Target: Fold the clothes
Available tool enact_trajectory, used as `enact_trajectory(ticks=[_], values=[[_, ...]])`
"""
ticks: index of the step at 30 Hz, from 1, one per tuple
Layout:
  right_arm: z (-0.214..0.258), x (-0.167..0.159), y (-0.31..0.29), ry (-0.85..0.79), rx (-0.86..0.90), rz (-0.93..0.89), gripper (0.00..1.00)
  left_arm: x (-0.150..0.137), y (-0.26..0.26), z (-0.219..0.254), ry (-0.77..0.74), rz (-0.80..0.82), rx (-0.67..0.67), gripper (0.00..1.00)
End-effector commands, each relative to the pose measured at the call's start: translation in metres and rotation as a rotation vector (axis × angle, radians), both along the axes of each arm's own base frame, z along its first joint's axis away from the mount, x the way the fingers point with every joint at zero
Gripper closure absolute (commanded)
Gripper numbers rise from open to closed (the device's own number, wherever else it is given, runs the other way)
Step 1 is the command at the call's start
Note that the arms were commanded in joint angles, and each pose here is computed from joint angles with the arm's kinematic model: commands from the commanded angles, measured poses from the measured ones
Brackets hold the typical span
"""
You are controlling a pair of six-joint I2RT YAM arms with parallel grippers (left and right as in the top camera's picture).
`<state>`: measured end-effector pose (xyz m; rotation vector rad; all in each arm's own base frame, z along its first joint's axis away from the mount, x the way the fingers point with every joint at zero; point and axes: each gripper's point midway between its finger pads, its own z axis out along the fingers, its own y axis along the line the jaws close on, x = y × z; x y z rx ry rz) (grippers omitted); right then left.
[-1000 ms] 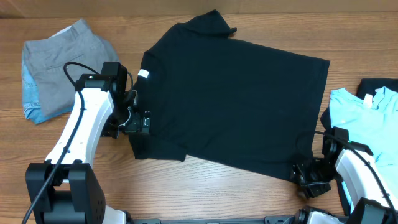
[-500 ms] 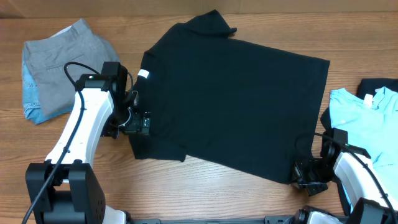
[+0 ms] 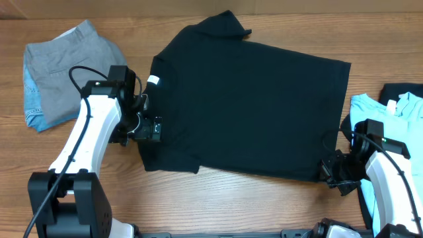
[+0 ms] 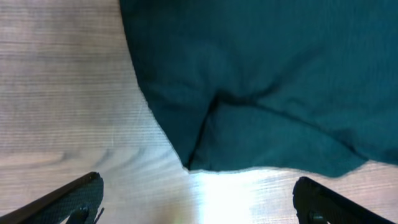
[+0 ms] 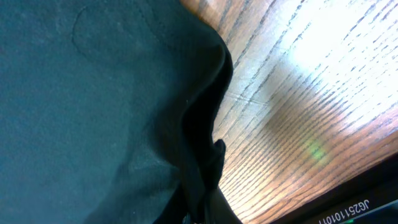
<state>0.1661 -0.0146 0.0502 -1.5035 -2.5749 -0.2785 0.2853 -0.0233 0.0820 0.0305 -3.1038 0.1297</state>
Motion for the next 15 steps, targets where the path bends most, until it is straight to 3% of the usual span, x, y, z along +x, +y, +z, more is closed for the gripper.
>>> enact_trajectory(ticks=[1, 4, 9, 15], values=[[0.004, 0.007, -0.005, -0.037, -0.026, 0.029, 0.96, -0.009, -0.002, -0.016, 0.024, -0.012, -0.021, 0.00], [0.004, 0.009, -0.005, -0.051, -0.025, 0.045, 0.96, -0.010, -0.001, -0.028, 0.012, -0.012, -0.021, 0.00], [0.004, 0.011, -0.006, -0.059, -0.028, 0.047, 0.96, 0.016, -0.007, -0.034, -0.101, 0.001, -0.050, 0.00], [0.004, 0.015, -0.007, -0.076, -0.034, 0.047, 0.96, 0.018, -0.025, -0.042, -0.139, -0.107, -0.133, 0.21]])
